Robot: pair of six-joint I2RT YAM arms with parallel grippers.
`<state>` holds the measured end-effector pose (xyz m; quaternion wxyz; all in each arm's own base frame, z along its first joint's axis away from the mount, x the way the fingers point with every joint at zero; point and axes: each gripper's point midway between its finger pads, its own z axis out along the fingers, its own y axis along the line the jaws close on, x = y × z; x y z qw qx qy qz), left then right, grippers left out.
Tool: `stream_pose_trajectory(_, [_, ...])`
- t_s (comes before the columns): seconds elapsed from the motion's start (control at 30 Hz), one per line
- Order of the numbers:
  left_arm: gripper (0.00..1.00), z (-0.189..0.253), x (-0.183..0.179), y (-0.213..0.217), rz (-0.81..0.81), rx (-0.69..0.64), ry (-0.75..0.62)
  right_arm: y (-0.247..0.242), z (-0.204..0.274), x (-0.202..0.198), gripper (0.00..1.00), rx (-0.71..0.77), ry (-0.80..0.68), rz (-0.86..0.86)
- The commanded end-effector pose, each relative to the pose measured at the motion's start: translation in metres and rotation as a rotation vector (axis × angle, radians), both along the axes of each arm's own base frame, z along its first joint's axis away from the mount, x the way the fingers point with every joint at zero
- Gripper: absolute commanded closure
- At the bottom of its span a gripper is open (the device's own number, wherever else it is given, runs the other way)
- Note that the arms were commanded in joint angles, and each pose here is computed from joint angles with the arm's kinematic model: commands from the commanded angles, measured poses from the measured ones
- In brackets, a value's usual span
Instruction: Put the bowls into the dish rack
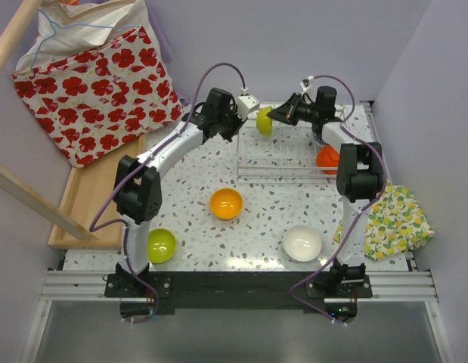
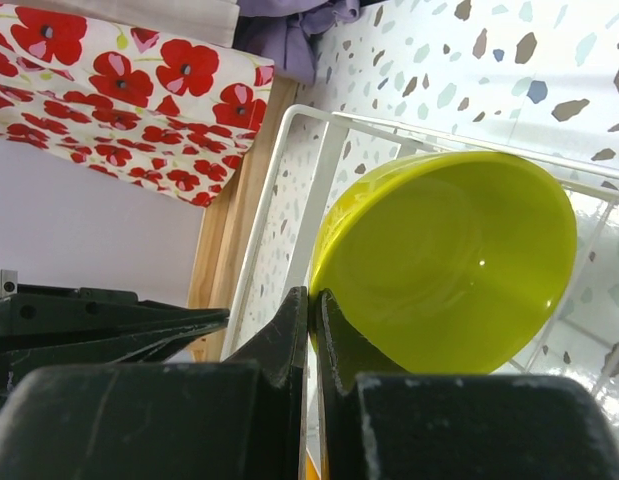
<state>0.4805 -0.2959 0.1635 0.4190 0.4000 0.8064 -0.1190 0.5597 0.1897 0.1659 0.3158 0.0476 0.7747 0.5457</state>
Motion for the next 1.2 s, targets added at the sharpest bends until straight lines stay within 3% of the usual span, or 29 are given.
stream_pose_trajectory(0.0, [1.0, 0.024, 0.008, -0.012, -0.02, -0.034, -0.067, -0.016, -0.02, 0.0, 1.0, -0.047, 0.039, -0.021])
stream_pose_trajectory(0.1, [1.0, 0.023, 0.008, -0.012, -0.017, -0.032, -0.068, -0.025, -0.029, -0.001, 0.95, -0.079, 0.061, -0.041])
stream_pose_trajectory(0.17, [1.0, 0.023, 0.008, -0.011, -0.017, -0.03, -0.069, -0.03, -0.028, -0.003, 0.82, -0.09, 0.054, -0.045])
stream_pose_trajectory(0.23, [1.0, 0.025, 0.009, -0.011, -0.017, -0.033, -0.073, -0.037, -0.029, -0.002, 0.77, -0.118, 0.046, -0.057])
stream_pose_trajectory(0.33, [1.0, 0.025, 0.008, -0.011, -0.016, -0.032, -0.074, -0.045, -0.022, -0.002, 0.72, -0.169, 0.026, -0.071])
stream_pose_trajectory(0.57, [1.0, 0.029, 0.01, -0.01, -0.007, -0.032, -0.087, -0.09, -0.007, 0.007, 0.68, -0.335, -0.017, -0.191])
stream_pose_trajectory(0.87, [1.0, 0.041, 0.008, 0.002, 0.033, -0.015, -0.121, -0.106, 0.019, -0.009, 0.59, -0.461, -0.071, -0.221])
stream_pose_trajectory(0.97, [0.88, 0.049, 0.008, 0.008, 0.049, -0.005, -0.141, -0.103, 0.036, -0.017, 0.57, -0.456, -0.114, -0.22])
stream_pose_trajectory(1.1, [0.52, 0.062, 0.006, 0.017, 0.083, 0.006, -0.17, -0.092, 0.057, -0.03, 0.57, -0.459, -0.172, -0.195])
stream_pose_trajectory(1.17, [0.41, 0.077, 0.005, 0.025, 0.105, 0.014, -0.207, -0.082, 0.059, -0.043, 0.57, -0.479, -0.213, -0.135])
